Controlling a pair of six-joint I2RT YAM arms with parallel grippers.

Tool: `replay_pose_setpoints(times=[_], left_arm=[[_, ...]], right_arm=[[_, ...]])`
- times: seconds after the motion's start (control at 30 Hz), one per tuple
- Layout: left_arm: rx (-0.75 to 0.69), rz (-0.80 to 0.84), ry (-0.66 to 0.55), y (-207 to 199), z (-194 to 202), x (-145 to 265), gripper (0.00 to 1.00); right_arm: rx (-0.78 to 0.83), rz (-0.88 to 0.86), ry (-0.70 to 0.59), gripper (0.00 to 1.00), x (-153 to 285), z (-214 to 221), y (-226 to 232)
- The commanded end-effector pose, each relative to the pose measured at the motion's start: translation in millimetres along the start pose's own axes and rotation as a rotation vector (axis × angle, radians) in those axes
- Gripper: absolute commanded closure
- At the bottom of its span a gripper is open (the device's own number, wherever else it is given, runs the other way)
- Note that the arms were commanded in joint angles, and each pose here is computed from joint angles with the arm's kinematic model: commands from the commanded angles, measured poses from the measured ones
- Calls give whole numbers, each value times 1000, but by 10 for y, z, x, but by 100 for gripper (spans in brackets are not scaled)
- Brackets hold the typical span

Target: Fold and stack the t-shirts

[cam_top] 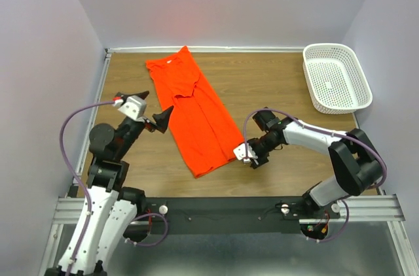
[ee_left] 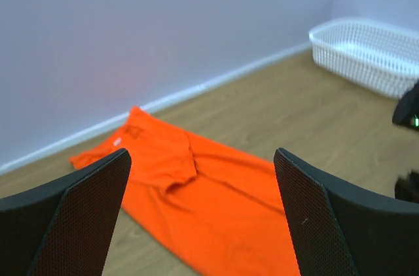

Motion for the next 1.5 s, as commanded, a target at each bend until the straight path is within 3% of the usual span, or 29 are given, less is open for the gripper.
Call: replay_pose_setpoints(times=[0.0,0.07,0.13,0.17,0.2,0.27,0.37,0.47,0.67,0.93,1.2,1.33,1.47], left_arm=[[-162,-10,128,42,37,-36,1],[-186,28,210,-75,174,-144,1],[-247,-50,330,-37,296,-201,1],[-271,23,393,-288,425,-312,1],[-325,-70,479,-240,505,-306,1],[-403,-48,575,-438,661,-357,2],[-384,40,507,-669,529,-390,2],[-404,261,372,-974,452,-262,2],[-497,565,385,-1526,770,94,5],[-583,635,444,-1801,916,99,13],[-588,677,432,-2035,926,127,19],[-528,595,406,-1991,746,59,27],[-357,478,316,-1827,290,-26,26]], right_arm=[[-7,30,65,37,-96,97,-81],[-10,44,67,37,-116,91,-140],[-21,48,72,37,-122,98,-167],[-22,53,69,37,-116,87,-179],[-30,53,66,37,-112,79,-173],[-24,66,60,37,-74,49,-166],[-11,90,53,37,-9,1,-141],[-5,120,59,37,66,-22,-121],[-8,124,16,36,100,-112,-113],[-27,111,-14,36,89,-167,-134],[-85,71,70,42,-91,54,-251],[-105,85,85,50,-111,84,-305],[-110,96,86,53,-85,76,-289]])
Point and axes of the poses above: each gripper's point midway between its finger pads, its own x axis back along the fingers, its own y axis along the line the jaws close on, z = x × y, the point moved 5 cm from there along x, back along the fingers, and after that the axes turned 13 degrees about -x, right-handed, at the moved point
